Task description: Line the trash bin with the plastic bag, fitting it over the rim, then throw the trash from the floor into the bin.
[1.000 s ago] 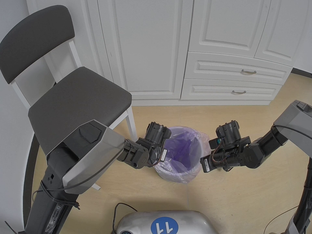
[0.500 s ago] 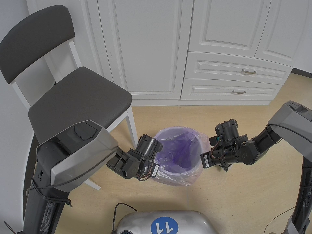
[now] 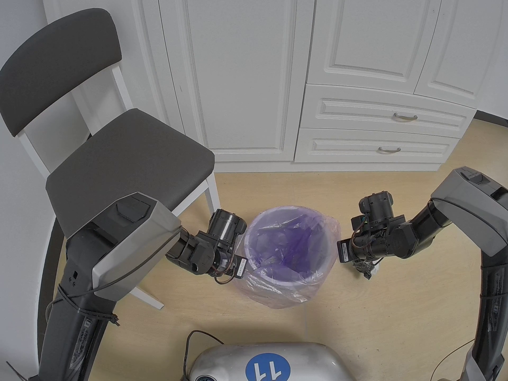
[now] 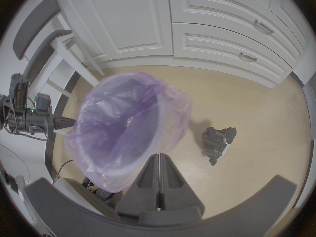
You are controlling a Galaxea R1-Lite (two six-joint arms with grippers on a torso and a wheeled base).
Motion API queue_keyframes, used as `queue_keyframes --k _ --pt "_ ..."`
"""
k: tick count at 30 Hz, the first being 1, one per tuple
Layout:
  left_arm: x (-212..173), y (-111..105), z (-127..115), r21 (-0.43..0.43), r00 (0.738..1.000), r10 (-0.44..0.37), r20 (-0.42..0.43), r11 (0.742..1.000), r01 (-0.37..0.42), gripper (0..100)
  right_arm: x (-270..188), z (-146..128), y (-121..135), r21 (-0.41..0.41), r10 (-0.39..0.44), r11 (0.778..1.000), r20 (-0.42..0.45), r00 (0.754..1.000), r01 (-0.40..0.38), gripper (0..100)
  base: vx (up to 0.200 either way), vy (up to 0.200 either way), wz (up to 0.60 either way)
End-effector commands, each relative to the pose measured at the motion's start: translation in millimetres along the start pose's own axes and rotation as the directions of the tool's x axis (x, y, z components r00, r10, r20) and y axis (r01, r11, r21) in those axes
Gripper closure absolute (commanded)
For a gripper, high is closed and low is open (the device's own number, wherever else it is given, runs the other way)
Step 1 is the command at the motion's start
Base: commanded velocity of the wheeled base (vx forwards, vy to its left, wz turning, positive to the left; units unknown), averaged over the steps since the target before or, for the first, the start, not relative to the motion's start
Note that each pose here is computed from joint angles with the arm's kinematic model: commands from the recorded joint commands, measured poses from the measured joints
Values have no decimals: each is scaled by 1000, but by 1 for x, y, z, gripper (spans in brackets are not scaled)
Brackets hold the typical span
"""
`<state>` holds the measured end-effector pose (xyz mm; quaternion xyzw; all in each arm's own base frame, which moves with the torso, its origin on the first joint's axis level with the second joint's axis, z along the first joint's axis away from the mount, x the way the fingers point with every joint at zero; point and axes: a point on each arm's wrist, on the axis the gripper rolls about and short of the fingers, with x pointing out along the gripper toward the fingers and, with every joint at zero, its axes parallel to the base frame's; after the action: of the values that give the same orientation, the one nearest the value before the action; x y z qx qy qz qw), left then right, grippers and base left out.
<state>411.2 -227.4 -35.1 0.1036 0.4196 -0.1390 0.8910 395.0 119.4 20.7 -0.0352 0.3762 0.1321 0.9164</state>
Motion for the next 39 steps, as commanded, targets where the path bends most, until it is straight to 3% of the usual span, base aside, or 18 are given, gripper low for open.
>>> queue_keyframes --k 1,3,7,17,22,26,33,39 --pt "24 14 -6 -27 999 -18 -27 999 18 100 22 -5 -17 29 -28 999 -18 999 29 100 0 0 0" --pt "29 18 0 -39 998 -57 -18 998 57 100 33 -5 -24 47 -40 998 -15 999 41 100 0 0 0" --pt "32 20 7 -45 998 -60 8 997 60 100 48 -4 -30 71 -47 996 -9 999 48 100 0 0 0" --pt "26 29 8 -67 999 -44 14 997 45 100 95 -5 -34 238 -42 971 14 999 38 100 0 0 0" --pt "11 31 11 -103 994 -45 96 993 55 100 130 -8 -35 261 -54 964 37 998 42 100 0 0 0" --pt "9 32 13 -106 990 -45 134 993 59 100 139 -6 -34 261 -51 964 -18 999 54 100 0 0 0" --pt "12 30 11 -103 991 -47 127 993 60 100 150 -8 -38 292 -62 951 -139 988 100 100 0 0 0" --pt "12 31 10 -106 991 -46 124 993 59 100 150 -8 -38 295 -68 949 -147 987 109 100 0 0 0"
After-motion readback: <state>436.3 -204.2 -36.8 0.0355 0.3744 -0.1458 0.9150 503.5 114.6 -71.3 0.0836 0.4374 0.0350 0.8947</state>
